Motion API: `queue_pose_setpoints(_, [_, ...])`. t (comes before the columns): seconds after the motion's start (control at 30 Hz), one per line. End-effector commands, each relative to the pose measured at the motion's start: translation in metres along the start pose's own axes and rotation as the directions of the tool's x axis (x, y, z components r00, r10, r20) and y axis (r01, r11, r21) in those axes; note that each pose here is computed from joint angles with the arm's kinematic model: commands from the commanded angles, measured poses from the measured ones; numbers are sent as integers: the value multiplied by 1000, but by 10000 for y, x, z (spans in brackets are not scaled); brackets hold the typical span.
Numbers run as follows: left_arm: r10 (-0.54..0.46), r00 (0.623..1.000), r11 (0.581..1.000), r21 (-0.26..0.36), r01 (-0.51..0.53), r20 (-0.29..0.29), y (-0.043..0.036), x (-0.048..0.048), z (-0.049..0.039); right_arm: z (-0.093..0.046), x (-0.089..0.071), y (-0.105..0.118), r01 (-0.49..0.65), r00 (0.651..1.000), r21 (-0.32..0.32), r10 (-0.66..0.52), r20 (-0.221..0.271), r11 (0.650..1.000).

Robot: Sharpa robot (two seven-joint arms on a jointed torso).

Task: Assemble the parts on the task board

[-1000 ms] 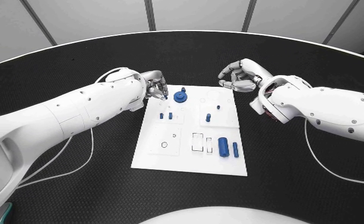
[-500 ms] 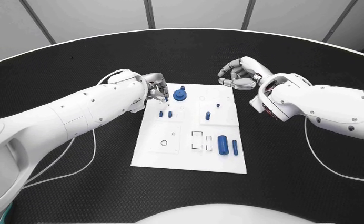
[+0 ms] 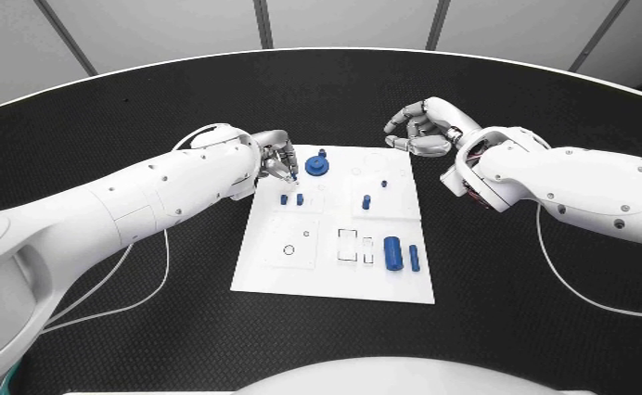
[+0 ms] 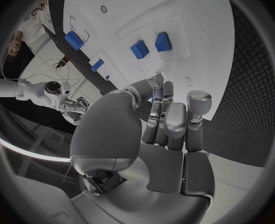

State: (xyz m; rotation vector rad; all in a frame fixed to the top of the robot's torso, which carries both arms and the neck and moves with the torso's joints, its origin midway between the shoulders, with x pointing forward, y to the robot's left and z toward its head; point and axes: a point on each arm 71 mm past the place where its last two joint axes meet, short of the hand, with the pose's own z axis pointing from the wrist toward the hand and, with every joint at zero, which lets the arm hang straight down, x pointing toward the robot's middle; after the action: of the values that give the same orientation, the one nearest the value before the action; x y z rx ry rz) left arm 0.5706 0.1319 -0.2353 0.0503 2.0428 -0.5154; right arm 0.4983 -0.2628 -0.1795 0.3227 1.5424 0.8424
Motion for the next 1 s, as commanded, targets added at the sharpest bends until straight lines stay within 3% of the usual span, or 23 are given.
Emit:
queue_pose_setpoints(0.03, [0, 1000, 1000, -1, 0, -2, 1, 8, 4, -1, -1, 0, 0, 1000, 0, 0, 0, 1000])
queue_pose_setpoints(1.0, [-2, 1000, 1000, 1, 2, -29, -19, 102, 34, -7, -9, -7, 1, 1000, 2, -1, 1, 1000])
